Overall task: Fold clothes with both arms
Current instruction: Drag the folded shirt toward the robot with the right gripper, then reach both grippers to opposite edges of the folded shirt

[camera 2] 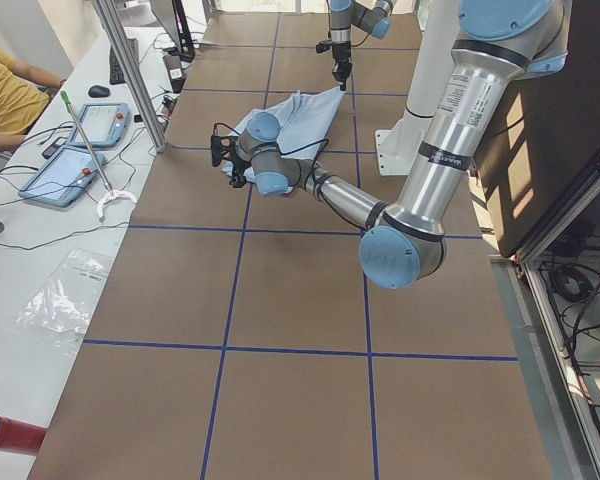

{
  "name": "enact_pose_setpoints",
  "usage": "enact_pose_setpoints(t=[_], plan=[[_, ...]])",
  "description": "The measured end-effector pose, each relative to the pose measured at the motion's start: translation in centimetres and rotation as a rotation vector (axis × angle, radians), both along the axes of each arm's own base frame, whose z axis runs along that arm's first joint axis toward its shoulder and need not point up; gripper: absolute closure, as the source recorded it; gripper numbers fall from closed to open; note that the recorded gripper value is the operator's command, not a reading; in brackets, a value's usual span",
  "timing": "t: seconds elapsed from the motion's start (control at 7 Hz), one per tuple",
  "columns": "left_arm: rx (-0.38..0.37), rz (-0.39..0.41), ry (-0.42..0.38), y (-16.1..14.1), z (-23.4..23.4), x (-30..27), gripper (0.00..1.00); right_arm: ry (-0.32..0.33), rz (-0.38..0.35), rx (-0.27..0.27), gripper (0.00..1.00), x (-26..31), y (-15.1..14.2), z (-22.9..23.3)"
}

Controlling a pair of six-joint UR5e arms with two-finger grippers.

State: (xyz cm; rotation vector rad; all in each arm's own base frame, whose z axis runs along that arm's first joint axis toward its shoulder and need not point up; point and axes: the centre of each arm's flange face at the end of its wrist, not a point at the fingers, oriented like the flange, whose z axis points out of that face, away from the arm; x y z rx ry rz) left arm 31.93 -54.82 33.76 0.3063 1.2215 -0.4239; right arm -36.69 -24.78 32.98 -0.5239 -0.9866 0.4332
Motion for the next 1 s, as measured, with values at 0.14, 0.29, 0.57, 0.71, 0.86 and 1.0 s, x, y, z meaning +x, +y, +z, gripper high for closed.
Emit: enact_pose_setpoints(t=[0.14,0.29,0.57,0.71,0.86,1.0], plan=[[-0.018,0.015,0.024,1.3,-0.5,0.7,0.14,-0.008,-0.092,-0.090,0.75,-0.1,2.7,-0.5],[-0.040,0.026,0.054,2.8,-1.2,1.3,0.13,-0.021,-0.182,-0.149,0.01,-0.2,4.7,-1.3],[-0.113,0.049,0.118,6.2,-2.3,3.4,0.12,-0.043,-0.268,-0.191,0.00,0.0,6.6,-2.5],[-0.169,0.060,0.143,8.0,-2.5,5.6,0.13,-0.048,-0.253,-0.195,0.00,0.4,5.9,-2.6],[-0.231,0.071,0.165,10.2,-2.6,8.2,0.13,-0.055,-0.207,-0.192,0.00,1.2,4.2,-2.7],[-0.293,0.080,0.182,12.6,-2.7,10.9,0.13,-0.073,-0.133,-0.178,0.00,2.3,1.5,-3.2]])
